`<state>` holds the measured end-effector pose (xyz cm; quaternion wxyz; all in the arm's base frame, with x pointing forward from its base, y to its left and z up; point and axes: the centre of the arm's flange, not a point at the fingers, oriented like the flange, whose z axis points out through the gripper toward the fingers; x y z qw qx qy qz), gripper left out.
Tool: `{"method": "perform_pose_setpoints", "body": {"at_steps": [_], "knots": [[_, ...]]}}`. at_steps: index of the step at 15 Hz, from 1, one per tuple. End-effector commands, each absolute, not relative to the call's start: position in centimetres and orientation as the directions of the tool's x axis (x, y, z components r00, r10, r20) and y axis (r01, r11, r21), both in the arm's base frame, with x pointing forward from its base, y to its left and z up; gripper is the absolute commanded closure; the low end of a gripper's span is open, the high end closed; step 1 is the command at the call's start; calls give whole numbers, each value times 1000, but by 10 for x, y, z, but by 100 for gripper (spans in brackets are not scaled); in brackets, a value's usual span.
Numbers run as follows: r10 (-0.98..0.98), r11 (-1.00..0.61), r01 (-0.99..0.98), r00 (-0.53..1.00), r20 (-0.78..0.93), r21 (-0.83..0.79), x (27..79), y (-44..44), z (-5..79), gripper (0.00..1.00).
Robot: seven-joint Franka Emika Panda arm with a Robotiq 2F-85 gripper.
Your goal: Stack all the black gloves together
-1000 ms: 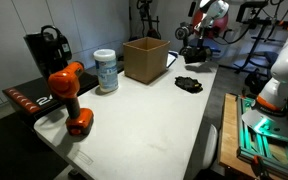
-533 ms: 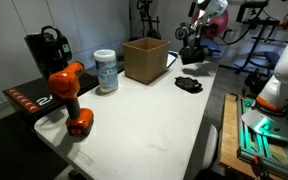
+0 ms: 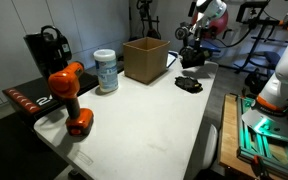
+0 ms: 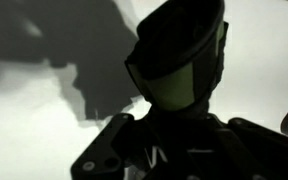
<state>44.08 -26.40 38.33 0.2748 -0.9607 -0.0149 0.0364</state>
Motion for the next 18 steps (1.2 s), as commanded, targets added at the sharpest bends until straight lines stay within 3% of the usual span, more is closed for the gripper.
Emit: {"method": "perform_pose_setpoints", "body": {"at_steps": [1,6,12,18], "knots": [[61,-817,18,997,-56,-576,410,-187,370,97],[38,-777,46,999,26,-628,385,-118,355,97],[-85,-782,-9,992,92,-623,368,-94,321,97],[-196,-820,-149,980,27,-553,362,-96,289,97]]}}
